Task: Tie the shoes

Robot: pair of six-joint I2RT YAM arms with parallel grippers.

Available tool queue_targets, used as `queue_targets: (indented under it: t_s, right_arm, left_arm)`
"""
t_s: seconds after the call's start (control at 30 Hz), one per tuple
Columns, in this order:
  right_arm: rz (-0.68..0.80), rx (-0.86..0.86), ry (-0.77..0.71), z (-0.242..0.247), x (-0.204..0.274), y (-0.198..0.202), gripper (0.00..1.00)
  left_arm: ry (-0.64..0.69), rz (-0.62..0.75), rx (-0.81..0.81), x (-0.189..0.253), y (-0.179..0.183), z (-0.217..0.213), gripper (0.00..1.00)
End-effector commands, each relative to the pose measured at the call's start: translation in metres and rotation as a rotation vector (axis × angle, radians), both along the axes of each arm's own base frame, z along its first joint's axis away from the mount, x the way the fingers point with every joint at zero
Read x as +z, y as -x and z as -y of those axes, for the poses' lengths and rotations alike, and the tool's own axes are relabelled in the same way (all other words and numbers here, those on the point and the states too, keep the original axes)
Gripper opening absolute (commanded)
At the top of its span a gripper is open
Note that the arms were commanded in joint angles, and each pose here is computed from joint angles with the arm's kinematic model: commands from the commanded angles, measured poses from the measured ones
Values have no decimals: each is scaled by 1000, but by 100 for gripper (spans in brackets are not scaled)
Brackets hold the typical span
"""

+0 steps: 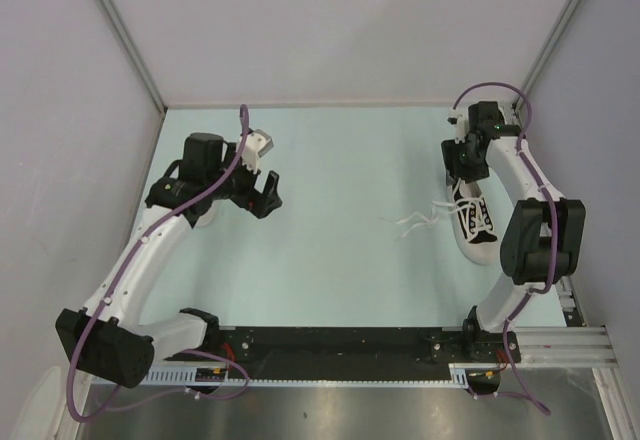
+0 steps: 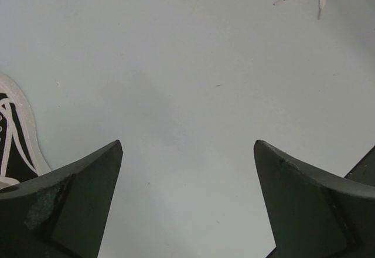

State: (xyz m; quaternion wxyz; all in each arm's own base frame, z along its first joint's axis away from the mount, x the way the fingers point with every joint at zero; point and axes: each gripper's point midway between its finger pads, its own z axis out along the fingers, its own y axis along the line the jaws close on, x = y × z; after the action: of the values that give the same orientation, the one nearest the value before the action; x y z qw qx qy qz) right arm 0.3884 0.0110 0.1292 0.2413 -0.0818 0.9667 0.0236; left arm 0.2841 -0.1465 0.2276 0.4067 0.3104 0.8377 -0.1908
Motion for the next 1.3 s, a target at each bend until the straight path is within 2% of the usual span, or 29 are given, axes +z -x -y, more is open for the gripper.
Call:
queue_targets:
  t_s: [0.0, 0.17, 0.23, 0.33, 0.37, 0.4, 0.53, 0.6, 0.67, 0.73, 0.8, 0.83, 0.9, 0.93, 1.07, 1.27]
  right_arm:
    - [22, -43, 45, 3, -5, -23, 55]
    - [-33, -87, 100, 15, -34, -29, 51]
    - [-60, -97, 113, 19, -46, -35, 47]
    - [-63, -85, 131, 22, -47, -51, 32]
    - [-66, -50, 135, 18, -43, -55, 9]
    - [-59, -28, 134, 16, -38, -60, 0]
    - [94, 236, 63, -29, 17, -80, 0]
    - [261, 469, 53, -71, 66, -80, 0]
    - [347, 685, -7, -114, 96, -62, 0]
    - [434, 956, 41, -162, 118, -33, 0]
    - [436, 1171, 71, -206, 113, 10, 0]
    - [447, 1298, 136, -219, 106, 22, 0]
    - [398, 1422, 236, -228, 87, 44, 0]
    - [359, 1550, 259, -245, 67, 71, 0]
    - [201, 1745, 293, -253, 16, 124, 0]
    - [125, 1999, 380, -248, -31, 181, 0]
  left_arm:
    - [17, 41, -15, 11, 2, 2, 100]
    - [11, 44, -16, 10, 1, 1, 100]
    - [11, 41, -12, 10, 2, 1, 100]
    - [-6, 32, 13, 10, 2, -4, 100]
    - [-10, 32, 20, 10, 1, -6, 100]
    - [-24, 36, 40, 11, 0, -10, 100]
    - [-8, 46, 87, 22, -3, -22, 100]
    - [9, 34, 132, 25, -6, -36, 100]
    - [52, 16, 173, 31, -9, -50, 100]
    - [105, -7, 178, 35, -10, -56, 100]
    - [113, -20, 227, 34, -15, -73, 100]
    - [114, -23, 231, 34, -17, -76, 100]
    - [118, -44, 237, 31, -17, -80, 100]
    - [123, -55, 233, 30, -18, -80, 100]
    - [144, -90, 199, 23, -14, -74, 100]
    - [151, -138, 180, 5, -10, -71, 100]
